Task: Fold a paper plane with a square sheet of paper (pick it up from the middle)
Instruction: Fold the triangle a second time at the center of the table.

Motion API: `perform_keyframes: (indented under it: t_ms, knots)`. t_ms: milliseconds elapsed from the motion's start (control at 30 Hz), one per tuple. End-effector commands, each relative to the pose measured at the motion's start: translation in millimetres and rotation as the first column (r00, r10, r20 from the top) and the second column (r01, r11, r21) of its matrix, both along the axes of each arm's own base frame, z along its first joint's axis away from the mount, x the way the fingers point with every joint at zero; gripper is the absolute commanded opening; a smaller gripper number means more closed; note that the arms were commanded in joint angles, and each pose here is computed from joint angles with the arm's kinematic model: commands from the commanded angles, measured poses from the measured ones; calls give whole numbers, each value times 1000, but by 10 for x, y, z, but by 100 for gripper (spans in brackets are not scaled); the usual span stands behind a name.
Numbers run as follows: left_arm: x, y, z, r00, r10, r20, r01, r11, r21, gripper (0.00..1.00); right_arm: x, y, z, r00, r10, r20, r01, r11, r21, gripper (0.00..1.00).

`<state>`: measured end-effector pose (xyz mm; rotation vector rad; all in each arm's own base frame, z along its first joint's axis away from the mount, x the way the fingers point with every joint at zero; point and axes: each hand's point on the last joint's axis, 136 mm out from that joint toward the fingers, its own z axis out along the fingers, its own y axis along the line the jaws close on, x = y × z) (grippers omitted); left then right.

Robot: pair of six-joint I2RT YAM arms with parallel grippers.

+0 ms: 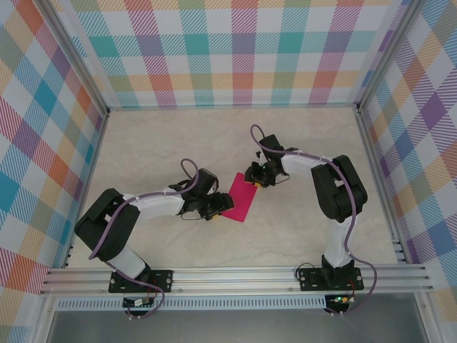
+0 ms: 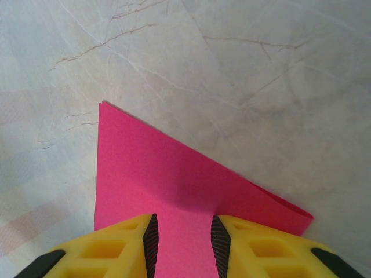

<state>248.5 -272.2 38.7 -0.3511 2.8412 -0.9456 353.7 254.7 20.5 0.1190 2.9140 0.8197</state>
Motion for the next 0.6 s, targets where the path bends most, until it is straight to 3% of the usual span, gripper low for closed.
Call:
perform_keyframes:
  t_ms: [0, 233, 567]
  knots:
    - [95, -101, 131, 999, -10, 32, 12, 999, -47, 53, -205, -139, -324, 996, -20, -87, 13, 997, -74, 34]
    - [93, -94, 122, 999, -10, 38, 12, 999, -47, 53, -224, -142, -344, 996, -19, -91, 12, 997, -74, 34]
    - [130, -209, 396, 993, -33, 109, 47, 990, -134, 43, -227, -144, -363, 995, -19, -99, 11, 997, -78, 34]
